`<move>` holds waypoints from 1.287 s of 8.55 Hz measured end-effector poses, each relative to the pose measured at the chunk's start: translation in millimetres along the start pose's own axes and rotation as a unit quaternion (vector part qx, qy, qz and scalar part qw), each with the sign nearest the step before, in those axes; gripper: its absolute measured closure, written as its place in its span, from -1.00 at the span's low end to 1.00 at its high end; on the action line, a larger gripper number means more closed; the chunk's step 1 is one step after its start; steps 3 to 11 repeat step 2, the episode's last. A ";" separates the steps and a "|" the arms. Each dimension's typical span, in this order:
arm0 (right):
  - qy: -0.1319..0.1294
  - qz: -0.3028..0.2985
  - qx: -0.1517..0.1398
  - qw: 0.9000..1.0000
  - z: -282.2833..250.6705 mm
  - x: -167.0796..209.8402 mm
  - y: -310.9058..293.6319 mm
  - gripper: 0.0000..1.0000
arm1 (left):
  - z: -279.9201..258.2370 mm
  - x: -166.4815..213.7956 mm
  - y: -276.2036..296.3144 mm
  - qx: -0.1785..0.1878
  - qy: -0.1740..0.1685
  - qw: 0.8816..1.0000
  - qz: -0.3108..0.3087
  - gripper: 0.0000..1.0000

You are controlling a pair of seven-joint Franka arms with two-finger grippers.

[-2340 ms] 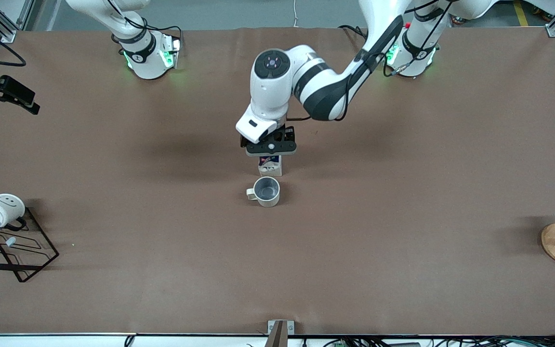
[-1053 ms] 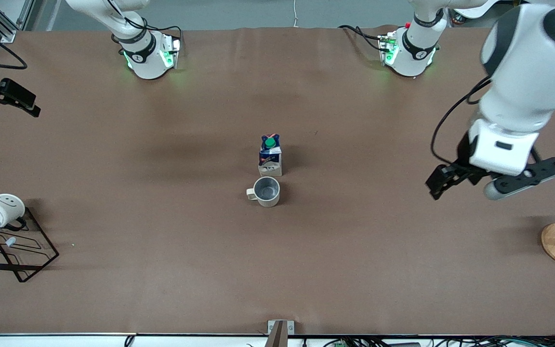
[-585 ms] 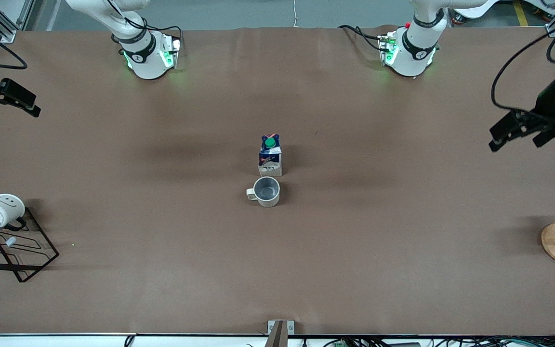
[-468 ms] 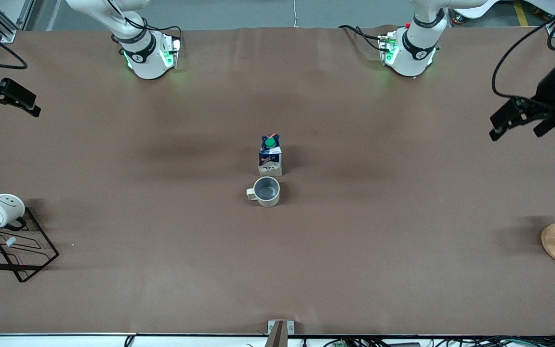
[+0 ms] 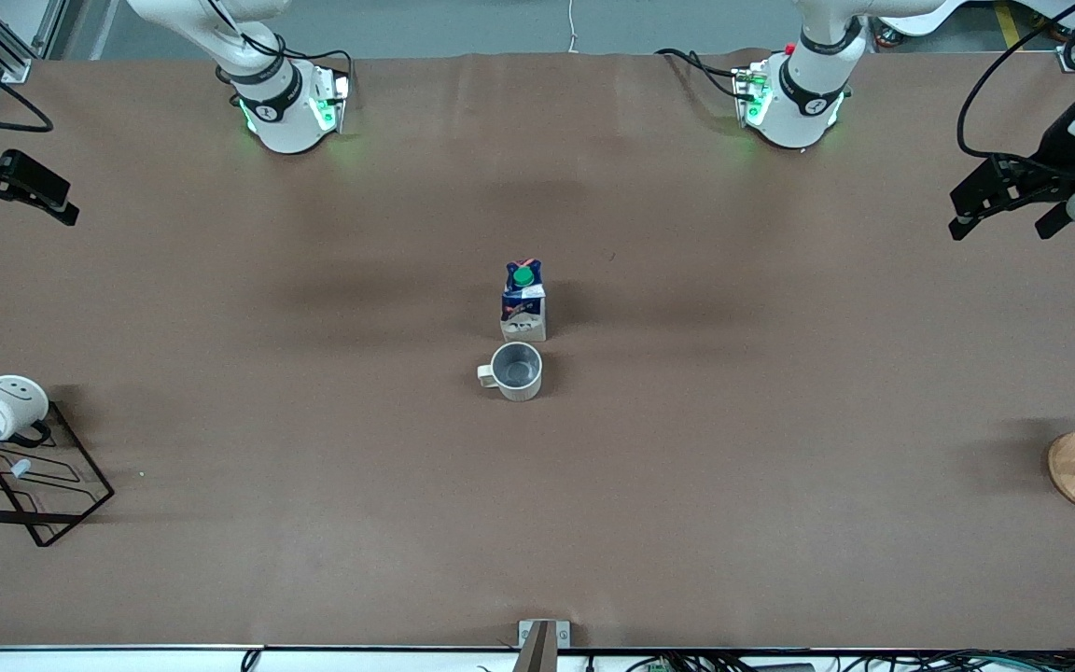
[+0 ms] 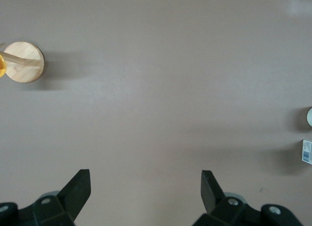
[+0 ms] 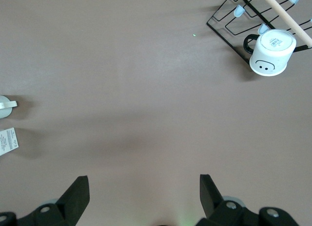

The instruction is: Place milk next to cup

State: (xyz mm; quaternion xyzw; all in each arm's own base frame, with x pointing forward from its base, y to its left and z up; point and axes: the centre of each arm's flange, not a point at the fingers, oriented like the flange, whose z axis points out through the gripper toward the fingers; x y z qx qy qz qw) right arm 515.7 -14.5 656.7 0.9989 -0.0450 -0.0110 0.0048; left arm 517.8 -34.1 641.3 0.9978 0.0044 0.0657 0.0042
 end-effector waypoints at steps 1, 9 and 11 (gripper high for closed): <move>-0.003 0.000 0.000 1.000 -0.8 -1.3 0.5 -1.00 | 0.2 -0.9 -1.3 0.000 -0.003 1.000 -0.001 -1.00; -0.004 0.001 0.000 1.000 -1.3 -1.9 1.6 -1.00 | -0.1 -2.2 -0.2 0.000 -0.007 1.000 0.000 -1.00; -0.004 0.001 0.000 1.000 -1.3 -1.9 1.6 -1.00 | -0.1 -2.2 -0.2 0.000 -0.007 1.000 0.000 -1.00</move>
